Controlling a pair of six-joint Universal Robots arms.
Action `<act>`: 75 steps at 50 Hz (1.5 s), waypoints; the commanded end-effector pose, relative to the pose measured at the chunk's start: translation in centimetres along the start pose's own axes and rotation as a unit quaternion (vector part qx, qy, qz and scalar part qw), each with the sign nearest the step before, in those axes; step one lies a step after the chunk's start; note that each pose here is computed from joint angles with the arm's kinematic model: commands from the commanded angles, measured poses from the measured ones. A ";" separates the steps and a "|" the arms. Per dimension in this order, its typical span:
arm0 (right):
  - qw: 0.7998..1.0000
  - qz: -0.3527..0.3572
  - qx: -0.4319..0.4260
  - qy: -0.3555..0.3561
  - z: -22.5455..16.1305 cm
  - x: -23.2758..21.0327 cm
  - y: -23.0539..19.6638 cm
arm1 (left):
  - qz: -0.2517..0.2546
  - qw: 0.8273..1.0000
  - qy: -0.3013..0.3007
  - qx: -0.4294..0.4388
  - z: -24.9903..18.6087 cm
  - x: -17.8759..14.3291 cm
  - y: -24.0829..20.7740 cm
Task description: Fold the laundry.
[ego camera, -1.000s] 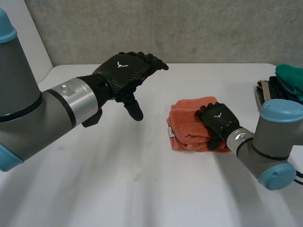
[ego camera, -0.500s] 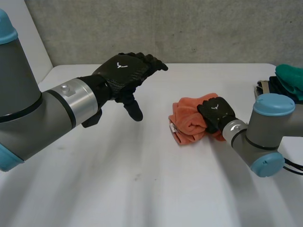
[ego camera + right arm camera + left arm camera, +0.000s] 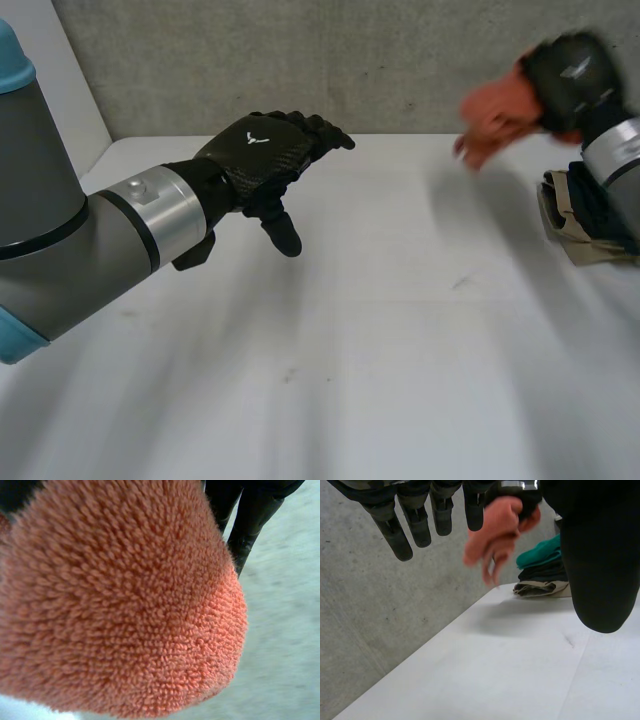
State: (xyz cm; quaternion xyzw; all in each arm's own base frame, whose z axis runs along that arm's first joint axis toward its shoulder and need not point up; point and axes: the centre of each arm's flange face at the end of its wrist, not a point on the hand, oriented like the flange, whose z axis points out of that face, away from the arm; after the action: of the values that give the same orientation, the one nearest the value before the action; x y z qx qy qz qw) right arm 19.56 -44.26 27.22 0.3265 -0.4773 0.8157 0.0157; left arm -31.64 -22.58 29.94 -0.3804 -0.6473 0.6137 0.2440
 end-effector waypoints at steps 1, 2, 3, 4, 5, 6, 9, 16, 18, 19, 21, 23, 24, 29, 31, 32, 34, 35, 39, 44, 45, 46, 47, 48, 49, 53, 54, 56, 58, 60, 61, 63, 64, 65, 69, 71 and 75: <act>0.995 0.029 0.058 0.072 0.5 10.1 0.6 | -0.001 1.000 0.000 -0.001 0.0 0.0 0.1; 0.995 0.034 0.064 0.073 0.3 10.8 0.8 | 0.000 1.000 0.000 -0.001 0.0 0.0 0.1; 0.994 0.036 0.070 0.073 0.2 11.7 1.1 | 0.000 1.000 0.000 -0.001 0.0 0.0 0.1; 0.994 0.038 0.075 0.073 0.0 12.4 1.4 | -0.001 1.000 0.001 -0.002 0.0 0.1 0.1; 0.993 0.040 0.085 0.073 -0.5 13.8 2.1 | -0.001 1.000 0.001 -0.002 0.0 0.1 0.1; 0.992 0.044 0.087 0.075 -0.8 14.6 2.7 | -0.001 1.000 0.001 -0.002 0.0 0.1 0.1; 0.992 0.061 0.081 0.078 -2.2 16.5 5.5 | -0.001 1.000 0.001 -0.002 0.0 0.1 0.1; 0.992 0.108 0.033 0.063 -4.7 16.0 11.6 | -0.001 1.000 0.002 -0.002 0.0 0.2 0.1; 0.991 0.124 0.009 0.047 -5.9 15.0 14.2 | -0.002 1.000 0.002 -0.003 0.0 0.3 0.2; 0.991 0.128 0.001 0.045 -6.4 14.9 15.0 | -0.003 1.000 0.003 -0.004 0.0 0.3 0.3; 0.990 0.138 -0.021 0.039 -8.0 14.6 17.2 | -0.004 1.000 0.004 -0.004 0.0 0.4 0.3; 0.988 0.145 -0.034 0.031 -8.9 14.0 18.4 | -0.003 1.000 0.005 -0.003 -0.1 0.4 0.2; 0.987 0.150 -0.045 0.023 -9.6 13.4 19.3 | -0.003 1.000 0.005 -0.003 -0.1 0.5 0.2; 0.985 0.160 -0.061 0.020 -11.0 13.4 20.3 | -0.002 1.000 0.011 -0.002 -0.1 0.9 0.1; 0.985 0.161 -0.064 0.023 -11.2 13.7 20.1 | -0.002 1.000 0.013 -0.001 -0.2 1.1 0.0; 0.984 0.161 -0.066 0.026 -11.4 13.9 20.1 | -0.001 1.000 0.013 -0.001 -0.2 1.2 0.0; 0.984 0.161 -0.068 0.028 -11.5 14.2 19.7 | -0.002 1.000 0.014 -0.001 -0.3 1.2 0.0; 0.984 0.163 -0.069 0.028 -11.5 14.3 19.5 | -0.002 1.000 0.014 -0.001 -0.3 1.2 0.0; 0.983 0.160 -0.075 0.041 -11.7 15.7 18.1 | -0.002 1.000 0.014 -0.002 -0.3 1.3 0.1; 0.977 0.173 -0.104 0.066 -12.9 18.6 15.7 | -0.002 1.000 0.014 -0.002 -0.3 1.3 0.1; 0.976 0.175 -0.111 0.069 -13.1 18.8 15.3 | -0.001 1.000 0.014 0.000 -0.3 1.2 0.0; 0.975 0.177 -0.117 0.071 -13.3 19.0 15.0 | -0.002 1.000 0.014 -0.001 -0.3 1.3 0.0; 0.973 0.175 -0.131 0.073 -13.7 19.1 14.5 | -0.001 1.000 0.014 0.000 -0.3 1.2 0.0; 0.972 0.173 -0.139 0.074 -14.0 19.2 14.2 | -0.002 1.000 0.014 -0.001 -0.3 1.3 0.0; 0.972 0.167 -0.146 0.075 -14.2 19.3 13.8 | -0.002 1.000 0.014 -0.001 -0.3 1.2 0.0; 0.970 0.127 -0.190 0.077 -15.7 19.6 12.1 | 0.000 1.000 0.013 0.003 -0.4 1.2 -0.3; 0.970 0.114 -0.200 0.076 -16.0 19.7 11.9 | 0.000 1.000 0.013 0.004 -0.5 1.1 -0.3; 0.968 0.065 -0.232 0.074 -16.7 19.7 11.2 | 0.001 1.000 0.011 0.006 -0.5 1.1 -0.5; 0.962 0.023 -0.261 0.080 -17.2 19.9 10.9 | 0.001 1.000 0.011 0.006 -0.5 1.0 -0.5; 0.943 -0.058 -0.309 0.107 -17.6 21.0 10.4 | 0.001 1.000 0.010 0.006 -0.5 1.0 -0.5; 0.933 -0.089 -0.327 0.123 -17.8 21.7 10.2 | 0.001 1.000 0.010 0.007 -0.6 1.0 -0.5; 0.894 -0.176 -0.373 0.176 -18.0 23.9 9.4 | 0.002 1.000 0.010 0.008 -0.6 1.0 -0.6; 0.879 -0.197 -0.387 0.197 -18.1 24.6 9.1 | 0.003 1.000 0.008 0.012 -0.7 0.9 -0.9; 0.866 -0.213 -0.398 0.216 -18.0 25.1 8.9 | 0.004 1.000 0.007 0.014 -0.8 1.0 -1.0; 0.881 -0.220 -0.339 0.247 -13.6 23.7 6.3 | 0.007 1.000 0.004 0.020 -1.1 0.8 -1.5; 0.910 -0.183 -0.275 0.252 -10.8 21.6 4.1 | 0.008 1.000 0.000 0.025 -1.2 0.7 -1.7; 0.946 -0.107 -0.177 0.251 -7.8 18.1 -1.5 | 0.013 0.999 -0.007 0.037 -1.4 0.5 -2.3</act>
State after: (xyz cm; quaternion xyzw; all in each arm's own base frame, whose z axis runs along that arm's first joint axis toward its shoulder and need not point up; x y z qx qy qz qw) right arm -8.44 -43.35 30.55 0.1920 -0.6282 0.6299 0.4145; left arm -31.57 -21.26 31.40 -0.3815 -0.6311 0.6276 0.2497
